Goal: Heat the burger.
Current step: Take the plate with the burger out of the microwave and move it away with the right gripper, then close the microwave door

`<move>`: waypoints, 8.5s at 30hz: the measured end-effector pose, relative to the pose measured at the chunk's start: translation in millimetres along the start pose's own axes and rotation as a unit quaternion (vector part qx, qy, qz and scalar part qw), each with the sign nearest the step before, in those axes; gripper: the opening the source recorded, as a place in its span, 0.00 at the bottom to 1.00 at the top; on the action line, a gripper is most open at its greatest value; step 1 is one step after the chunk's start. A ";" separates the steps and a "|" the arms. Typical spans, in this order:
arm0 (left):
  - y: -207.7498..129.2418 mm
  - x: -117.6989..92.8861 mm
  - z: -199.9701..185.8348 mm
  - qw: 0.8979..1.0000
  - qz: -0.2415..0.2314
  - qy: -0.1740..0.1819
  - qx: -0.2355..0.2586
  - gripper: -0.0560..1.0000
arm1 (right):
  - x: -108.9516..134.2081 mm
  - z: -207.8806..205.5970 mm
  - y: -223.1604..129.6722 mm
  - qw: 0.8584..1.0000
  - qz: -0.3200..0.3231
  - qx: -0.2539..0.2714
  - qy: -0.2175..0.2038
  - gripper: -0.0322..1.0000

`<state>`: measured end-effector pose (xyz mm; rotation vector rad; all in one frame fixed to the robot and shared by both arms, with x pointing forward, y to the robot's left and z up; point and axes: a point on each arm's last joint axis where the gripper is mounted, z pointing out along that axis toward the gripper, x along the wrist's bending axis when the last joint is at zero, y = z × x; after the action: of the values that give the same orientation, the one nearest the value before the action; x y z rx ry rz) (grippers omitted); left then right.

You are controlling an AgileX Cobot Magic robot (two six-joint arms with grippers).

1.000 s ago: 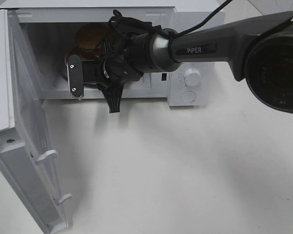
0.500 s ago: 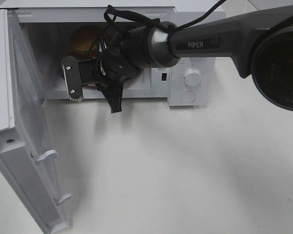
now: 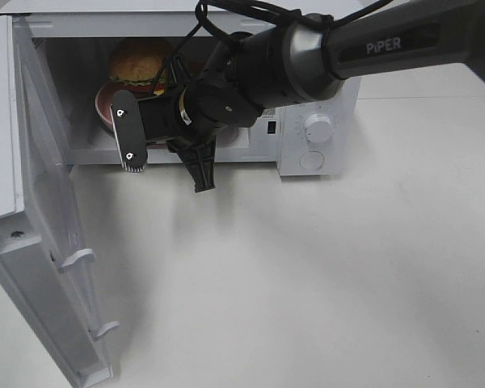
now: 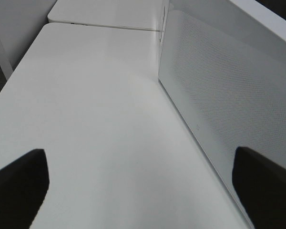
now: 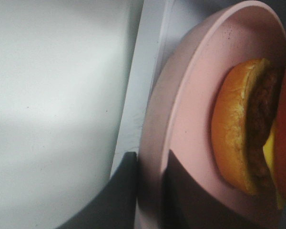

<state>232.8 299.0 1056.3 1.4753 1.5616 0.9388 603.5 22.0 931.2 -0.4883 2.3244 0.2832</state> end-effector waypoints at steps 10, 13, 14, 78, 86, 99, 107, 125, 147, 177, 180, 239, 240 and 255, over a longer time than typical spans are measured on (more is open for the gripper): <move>0.0 0.0 0.0 1.000 0.000 0.000 0.000 0.99 | 17.3 -23.7 -6.3 1.000 -0.005 -0.013 0.010 0.13; 0.0 0.0 0.0 1.000 0.000 0.000 0.000 0.99 | 24.5 -29.5 -7.9 1.000 -0.007 -0.020 0.013 0.13; 0.0 0.0 0.0 1.000 0.000 0.000 0.000 0.99 | 29.7 -33.5 -9.6 1.000 -0.008 -0.022 0.017 0.13; 0.0 0.0 0.0 1.000 0.000 0.000 0.000 0.99 | 143.3 -204.5 -69.7 0.999 -0.030 -0.038 0.019 0.13; 0.0 0.0 0.0 1.000 0.000 0.000 0.000 0.99 | 154.5 -227.8 -81.3 1.000 -0.019 -0.018 0.009 0.13; 0.0 0.0 0.0 1.000 0.000 0.000 0.000 0.99 | 172.6 -259.7 -103.0 0.998 0.047 0.038 -0.004 0.13; 0.0 0.0 0.0 1.000 0.000 0.000 0.000 0.99 | 178.8 -276.5 -120.1 0.989 0.100 0.107 -0.010 0.13; 0.0 0.0 0.0 1.000 0.000 0.000 0.000 0.99 | 188.2 -283.5 -136.0 0.959 0.200 0.203 0.009 0.13; 0.0 0.0 0.0 1.000 0.000 0.000 0.000 0.99 | 171.5 -260.0 -141.6 0.865 0.368 0.341 -0.019 0.13; 0.0 0.0 0.0 1.000 0.000 0.000 0.000 0.99 | 146.5 -214.1 -134.9 0.678 0.523 0.504 -0.111 0.13; 0.0 0.0 0.0 1.000 0.000 0.000 0.000 0.99 | 149.9 -207.0 -134.6 0.671 0.523 0.513 -0.113 0.13; 0.0 0.0 0.0 1.000 0.000 0.000 0.000 0.99 | 156.3 -171.7 -138.6 0.615 0.675 0.406 -0.033 0.58; 0.0 0.0 0.0 1.000 0.000 0.000 0.000 0.99 | 153.2 -176.6 -137.2 0.620 0.678 0.393 -0.029 0.58; 0.0 0.0 0.0 1.000 0.000 0.000 0.000 0.99 | 127.1 -255.4 -119.3 0.709 0.671 0.213 0.031 0.77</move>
<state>232.8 299.0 1056.3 1.4753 1.5616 0.9388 411.9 -205.6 1015.3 1.5299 2.2497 0.3519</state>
